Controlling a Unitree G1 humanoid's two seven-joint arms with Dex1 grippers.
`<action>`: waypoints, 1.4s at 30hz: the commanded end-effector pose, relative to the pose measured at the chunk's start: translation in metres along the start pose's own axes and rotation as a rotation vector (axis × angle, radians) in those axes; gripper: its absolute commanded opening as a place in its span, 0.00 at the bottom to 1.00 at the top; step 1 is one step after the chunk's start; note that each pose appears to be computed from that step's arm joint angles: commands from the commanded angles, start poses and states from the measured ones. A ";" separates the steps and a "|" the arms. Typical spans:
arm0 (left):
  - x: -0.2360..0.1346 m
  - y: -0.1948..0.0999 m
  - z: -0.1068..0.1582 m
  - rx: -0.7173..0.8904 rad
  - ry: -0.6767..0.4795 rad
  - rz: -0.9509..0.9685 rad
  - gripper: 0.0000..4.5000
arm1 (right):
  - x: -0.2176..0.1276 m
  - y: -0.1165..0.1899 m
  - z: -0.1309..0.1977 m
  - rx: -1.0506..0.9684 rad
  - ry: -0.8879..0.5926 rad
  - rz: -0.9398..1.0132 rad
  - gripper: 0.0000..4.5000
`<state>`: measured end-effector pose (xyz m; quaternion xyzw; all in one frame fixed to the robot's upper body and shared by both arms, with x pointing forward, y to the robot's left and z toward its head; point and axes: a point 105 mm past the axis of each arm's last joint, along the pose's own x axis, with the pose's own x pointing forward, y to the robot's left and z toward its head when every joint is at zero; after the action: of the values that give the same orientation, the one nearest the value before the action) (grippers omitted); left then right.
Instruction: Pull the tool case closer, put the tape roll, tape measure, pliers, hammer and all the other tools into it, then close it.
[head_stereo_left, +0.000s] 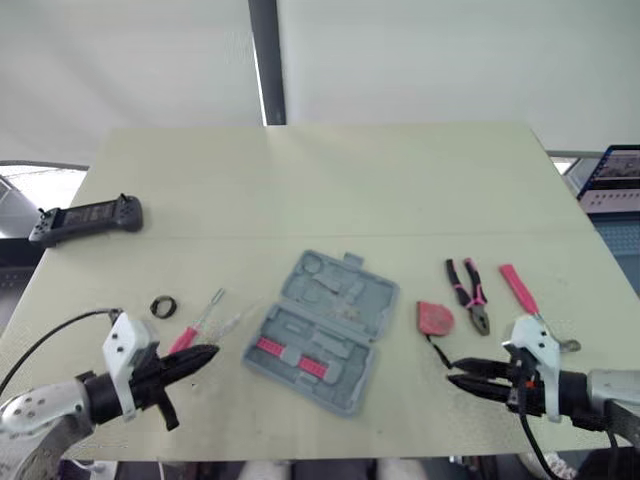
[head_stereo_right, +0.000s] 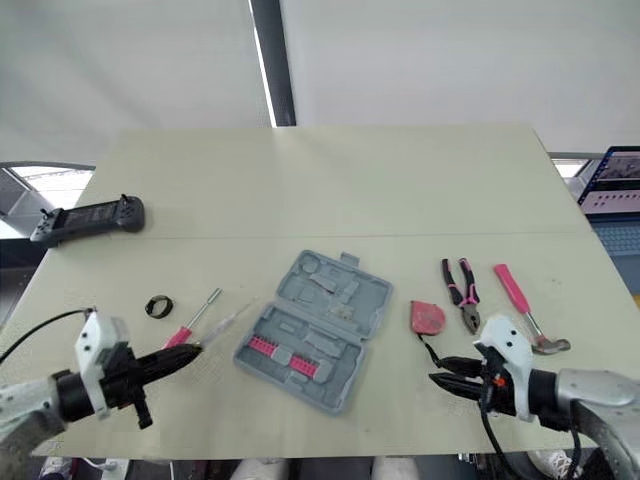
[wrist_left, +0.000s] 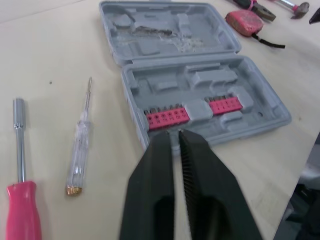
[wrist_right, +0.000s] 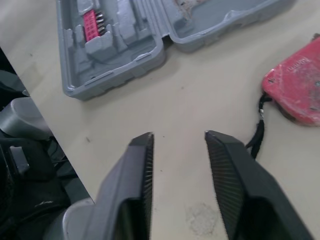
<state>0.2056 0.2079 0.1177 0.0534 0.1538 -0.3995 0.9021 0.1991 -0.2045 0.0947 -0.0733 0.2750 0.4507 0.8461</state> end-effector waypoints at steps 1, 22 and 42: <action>0.013 0.007 0.008 0.006 0.006 -0.023 0.00 | 0.011 0.007 0.011 -0.043 -0.009 0.037 0.01; 0.091 0.068 0.014 -0.038 0.208 -0.141 0.00 | 0.078 -0.012 0.026 -0.066 0.015 -0.098 0.01; 0.122 0.072 0.000 0.073 0.254 -0.127 0.00 | 0.093 -0.002 0.023 -0.070 0.030 -0.108 0.01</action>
<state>0.3331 0.1733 0.0706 0.1171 0.2689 -0.4460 0.8456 0.2527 -0.1372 0.0584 -0.1183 0.2822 0.4041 0.8620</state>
